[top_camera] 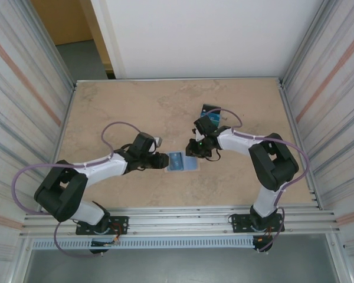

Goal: Take the credit cards out of the card holder

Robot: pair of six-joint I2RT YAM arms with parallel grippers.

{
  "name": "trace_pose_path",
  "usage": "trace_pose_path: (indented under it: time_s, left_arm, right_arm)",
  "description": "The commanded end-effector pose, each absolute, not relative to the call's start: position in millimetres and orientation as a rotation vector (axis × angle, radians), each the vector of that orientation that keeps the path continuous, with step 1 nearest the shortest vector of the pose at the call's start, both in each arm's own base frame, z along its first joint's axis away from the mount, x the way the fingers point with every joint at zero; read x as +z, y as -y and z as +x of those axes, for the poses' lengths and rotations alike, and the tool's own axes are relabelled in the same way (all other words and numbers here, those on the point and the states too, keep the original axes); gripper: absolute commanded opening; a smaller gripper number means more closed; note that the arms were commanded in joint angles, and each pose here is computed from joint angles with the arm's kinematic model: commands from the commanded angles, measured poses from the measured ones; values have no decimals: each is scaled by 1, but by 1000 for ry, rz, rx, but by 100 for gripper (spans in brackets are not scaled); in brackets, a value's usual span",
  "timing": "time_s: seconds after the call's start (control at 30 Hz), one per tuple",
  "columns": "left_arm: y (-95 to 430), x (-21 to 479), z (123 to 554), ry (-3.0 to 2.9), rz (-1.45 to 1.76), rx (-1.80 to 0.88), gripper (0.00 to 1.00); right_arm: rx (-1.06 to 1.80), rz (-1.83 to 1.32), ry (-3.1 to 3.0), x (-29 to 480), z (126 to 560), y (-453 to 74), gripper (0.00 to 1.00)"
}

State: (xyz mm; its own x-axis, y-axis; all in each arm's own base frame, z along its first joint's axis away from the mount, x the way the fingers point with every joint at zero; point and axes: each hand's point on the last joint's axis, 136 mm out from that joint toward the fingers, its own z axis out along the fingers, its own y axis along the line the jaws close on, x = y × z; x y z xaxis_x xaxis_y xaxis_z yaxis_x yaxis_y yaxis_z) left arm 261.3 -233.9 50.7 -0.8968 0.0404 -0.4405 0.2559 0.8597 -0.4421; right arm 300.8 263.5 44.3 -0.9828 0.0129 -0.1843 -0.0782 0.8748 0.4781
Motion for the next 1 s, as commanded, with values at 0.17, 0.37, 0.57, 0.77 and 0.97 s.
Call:
trace_pose_path:
  time_s: [0.17, 0.37, 0.57, 0.77, 0.97]
  left_arm:
    - [242, 61, 275, -2498, 121, -745, 39]
    - [250, 56, 278, -2493, 126, -779, 33]
    - [261, 53, 282, -2492, 148, -820, 30]
    - [262, 43, 282, -2525, 150, -806, 28]
    - [262, 36, 280, -2553, 161, -798, 27]
  right_arm:
    - [835, -51, -2800, 71, 293, -284, 23]
    - [911, -38, -2831, 61, 285, -293, 22]
    - [952, -37, -2868, 49, 279, -298, 21]
    - [932, -18, -2899, 36, 278, -294, 23]
    - [938, -11, -2928, 25, 275, -294, 24]
